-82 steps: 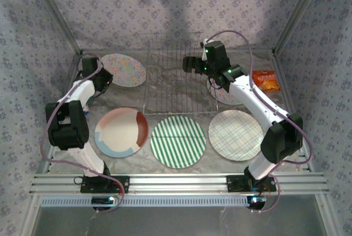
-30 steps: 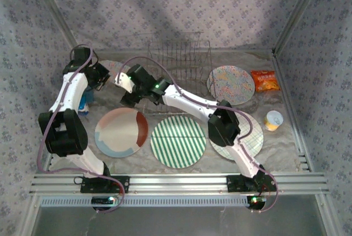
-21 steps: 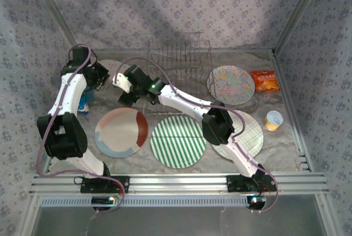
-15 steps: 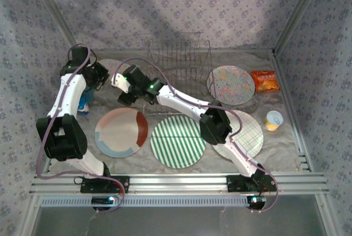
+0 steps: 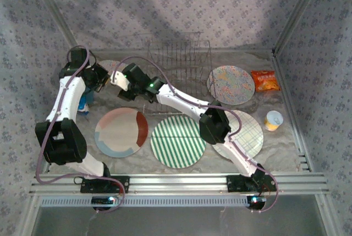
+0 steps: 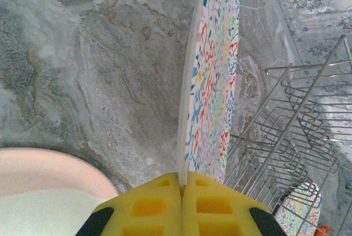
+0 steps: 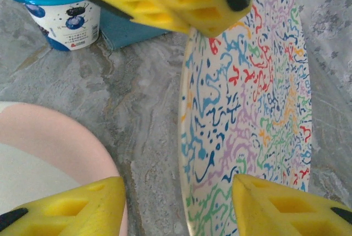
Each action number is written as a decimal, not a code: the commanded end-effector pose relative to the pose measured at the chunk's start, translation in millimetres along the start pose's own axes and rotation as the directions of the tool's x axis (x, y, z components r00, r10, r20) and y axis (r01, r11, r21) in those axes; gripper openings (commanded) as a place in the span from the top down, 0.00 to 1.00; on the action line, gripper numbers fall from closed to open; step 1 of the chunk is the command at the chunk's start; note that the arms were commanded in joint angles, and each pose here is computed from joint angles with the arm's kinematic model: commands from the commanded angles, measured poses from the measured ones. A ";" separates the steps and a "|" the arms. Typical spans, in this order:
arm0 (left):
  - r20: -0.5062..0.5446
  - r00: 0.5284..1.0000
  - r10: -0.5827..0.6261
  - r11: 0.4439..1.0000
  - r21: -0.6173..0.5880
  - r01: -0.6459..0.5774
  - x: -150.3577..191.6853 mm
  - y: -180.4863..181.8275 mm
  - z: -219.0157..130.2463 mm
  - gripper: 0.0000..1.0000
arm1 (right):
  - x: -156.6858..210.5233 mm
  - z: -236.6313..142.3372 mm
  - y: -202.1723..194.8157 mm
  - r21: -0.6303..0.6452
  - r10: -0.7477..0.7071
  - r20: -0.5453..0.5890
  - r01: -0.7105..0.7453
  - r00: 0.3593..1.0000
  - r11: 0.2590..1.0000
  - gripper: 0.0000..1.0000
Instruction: Load the plates into the dish rack
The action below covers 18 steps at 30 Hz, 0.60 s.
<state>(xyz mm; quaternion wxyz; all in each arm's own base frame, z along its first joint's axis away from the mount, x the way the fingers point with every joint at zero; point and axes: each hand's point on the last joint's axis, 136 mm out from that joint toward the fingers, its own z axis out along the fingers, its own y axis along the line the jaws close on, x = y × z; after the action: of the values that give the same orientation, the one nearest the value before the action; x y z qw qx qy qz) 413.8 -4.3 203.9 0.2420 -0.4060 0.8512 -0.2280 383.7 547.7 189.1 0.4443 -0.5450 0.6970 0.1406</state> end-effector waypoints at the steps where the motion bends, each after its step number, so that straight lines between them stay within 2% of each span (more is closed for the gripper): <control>1: 0.019 1.000 0.001 0.996 0.088 -0.003 -2.1 -19.1 -20.0 1.00 | 0.8 9.4 -9.0 0.028 -0.021 0.006 0.020 1.000 0.999 0.45; 18: 0.024 1.000 -0.002 0.993 0.116 -0.001 -1.1 -25.2 -28.1 1.00 | 3.6 8.1 -20.9 0.043 -0.020 0.001 0.020 1.000 0.999 0.83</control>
<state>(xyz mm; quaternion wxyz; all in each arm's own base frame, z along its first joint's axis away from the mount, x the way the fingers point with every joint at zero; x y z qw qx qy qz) 412.7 -8.6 212.0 0.2439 -0.4086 0.8448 -0.2448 400.2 541.7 181.1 0.4472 -0.5459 0.6973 0.1254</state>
